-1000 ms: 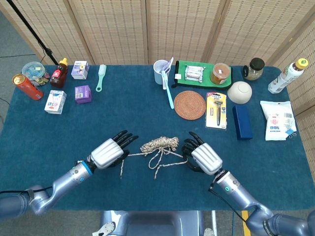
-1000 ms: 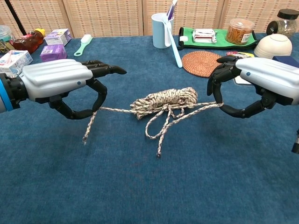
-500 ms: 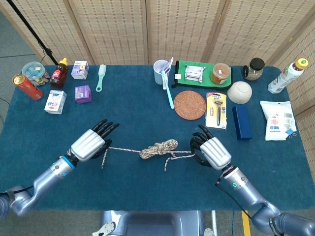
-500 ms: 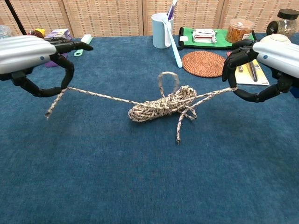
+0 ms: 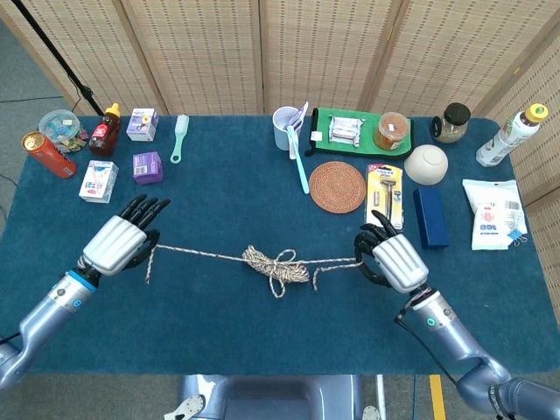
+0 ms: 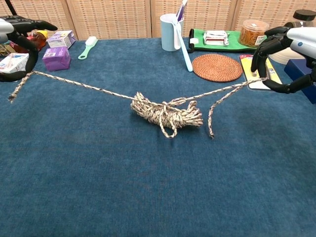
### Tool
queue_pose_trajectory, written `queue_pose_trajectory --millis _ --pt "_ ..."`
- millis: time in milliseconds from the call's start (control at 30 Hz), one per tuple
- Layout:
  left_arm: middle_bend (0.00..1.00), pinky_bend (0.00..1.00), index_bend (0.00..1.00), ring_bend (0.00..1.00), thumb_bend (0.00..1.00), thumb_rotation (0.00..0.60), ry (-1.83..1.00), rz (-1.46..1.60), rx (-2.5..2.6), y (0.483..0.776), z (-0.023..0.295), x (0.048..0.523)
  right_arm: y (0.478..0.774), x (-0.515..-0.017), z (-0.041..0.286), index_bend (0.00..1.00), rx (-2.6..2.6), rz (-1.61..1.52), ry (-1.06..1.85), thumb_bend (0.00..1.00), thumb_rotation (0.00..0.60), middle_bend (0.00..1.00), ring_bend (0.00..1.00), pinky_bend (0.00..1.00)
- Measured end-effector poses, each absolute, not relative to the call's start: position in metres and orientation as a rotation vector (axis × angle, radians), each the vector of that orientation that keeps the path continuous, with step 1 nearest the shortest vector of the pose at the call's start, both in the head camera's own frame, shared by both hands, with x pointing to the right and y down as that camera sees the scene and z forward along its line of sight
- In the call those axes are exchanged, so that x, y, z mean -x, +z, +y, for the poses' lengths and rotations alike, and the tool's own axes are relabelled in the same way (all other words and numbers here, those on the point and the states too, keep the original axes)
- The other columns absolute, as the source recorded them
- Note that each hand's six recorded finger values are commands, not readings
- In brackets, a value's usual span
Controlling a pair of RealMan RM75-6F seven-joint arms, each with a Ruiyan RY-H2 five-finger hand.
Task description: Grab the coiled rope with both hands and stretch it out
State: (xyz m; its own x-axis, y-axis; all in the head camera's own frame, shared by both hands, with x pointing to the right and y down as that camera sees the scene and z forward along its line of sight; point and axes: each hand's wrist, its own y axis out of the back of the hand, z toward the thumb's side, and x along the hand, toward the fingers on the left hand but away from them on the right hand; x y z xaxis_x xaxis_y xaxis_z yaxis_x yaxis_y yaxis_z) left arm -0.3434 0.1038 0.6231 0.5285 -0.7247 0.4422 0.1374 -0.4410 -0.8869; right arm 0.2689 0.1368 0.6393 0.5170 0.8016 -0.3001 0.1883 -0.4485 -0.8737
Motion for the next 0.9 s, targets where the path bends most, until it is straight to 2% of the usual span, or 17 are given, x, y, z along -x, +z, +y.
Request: queue_pose_trajectory --millis 900 --pt "0.03 0.00 0.76 0.00 0.56 0.600 -1.318 0.698 1.543 0.591 0.087 0.462 0.628 -0.320 0.122 0.70 1.809 -0.899 1.038 0.47 0.600 0.41 0.24 0.00"
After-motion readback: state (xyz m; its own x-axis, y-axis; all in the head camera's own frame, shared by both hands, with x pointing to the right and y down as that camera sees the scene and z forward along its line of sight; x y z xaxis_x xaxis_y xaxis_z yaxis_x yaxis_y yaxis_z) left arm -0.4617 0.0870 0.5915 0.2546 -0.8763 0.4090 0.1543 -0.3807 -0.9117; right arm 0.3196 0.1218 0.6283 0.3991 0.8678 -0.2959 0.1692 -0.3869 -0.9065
